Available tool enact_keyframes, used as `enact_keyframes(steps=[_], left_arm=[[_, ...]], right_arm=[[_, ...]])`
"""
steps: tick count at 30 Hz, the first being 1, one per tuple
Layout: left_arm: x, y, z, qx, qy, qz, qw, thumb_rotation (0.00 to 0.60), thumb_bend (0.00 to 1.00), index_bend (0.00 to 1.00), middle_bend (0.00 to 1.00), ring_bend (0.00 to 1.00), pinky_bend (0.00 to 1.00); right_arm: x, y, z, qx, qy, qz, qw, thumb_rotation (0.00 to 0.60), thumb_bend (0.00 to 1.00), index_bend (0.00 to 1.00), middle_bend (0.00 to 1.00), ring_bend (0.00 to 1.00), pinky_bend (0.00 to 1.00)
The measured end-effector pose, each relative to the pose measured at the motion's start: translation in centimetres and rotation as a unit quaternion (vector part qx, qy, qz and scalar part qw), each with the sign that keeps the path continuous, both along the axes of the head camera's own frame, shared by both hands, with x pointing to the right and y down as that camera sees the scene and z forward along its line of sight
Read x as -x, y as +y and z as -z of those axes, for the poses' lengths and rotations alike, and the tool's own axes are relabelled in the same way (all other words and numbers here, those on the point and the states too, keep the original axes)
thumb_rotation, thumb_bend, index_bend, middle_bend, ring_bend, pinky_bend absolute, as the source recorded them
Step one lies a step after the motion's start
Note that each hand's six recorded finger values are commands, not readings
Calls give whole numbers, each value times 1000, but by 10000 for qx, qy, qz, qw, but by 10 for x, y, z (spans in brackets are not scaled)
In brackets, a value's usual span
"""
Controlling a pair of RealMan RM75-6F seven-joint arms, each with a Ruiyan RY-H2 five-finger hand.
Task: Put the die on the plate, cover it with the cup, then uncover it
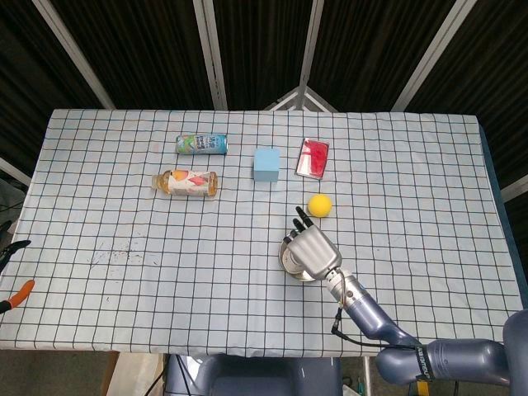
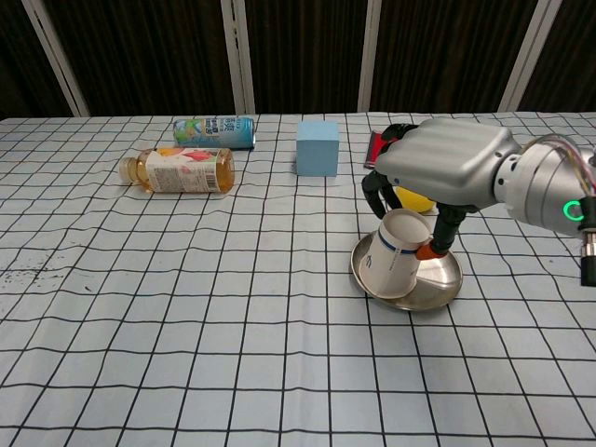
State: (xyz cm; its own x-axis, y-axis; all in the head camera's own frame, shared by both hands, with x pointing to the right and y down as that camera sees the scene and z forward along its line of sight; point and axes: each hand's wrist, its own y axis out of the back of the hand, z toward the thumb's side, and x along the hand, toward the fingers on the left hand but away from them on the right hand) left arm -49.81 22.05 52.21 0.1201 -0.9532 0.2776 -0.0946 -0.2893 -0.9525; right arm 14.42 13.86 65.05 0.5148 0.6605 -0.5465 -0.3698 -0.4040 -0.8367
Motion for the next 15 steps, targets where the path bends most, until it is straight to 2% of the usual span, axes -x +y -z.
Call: enact_keyframes(steps=[15], left_arm=[[-2,0,-3,23,-55,-21,10000,600,385,227,0,0,23]], right_arm=[[-9,-15,-20,-106,127,-173,9997,600,472,584,475,208,0]])
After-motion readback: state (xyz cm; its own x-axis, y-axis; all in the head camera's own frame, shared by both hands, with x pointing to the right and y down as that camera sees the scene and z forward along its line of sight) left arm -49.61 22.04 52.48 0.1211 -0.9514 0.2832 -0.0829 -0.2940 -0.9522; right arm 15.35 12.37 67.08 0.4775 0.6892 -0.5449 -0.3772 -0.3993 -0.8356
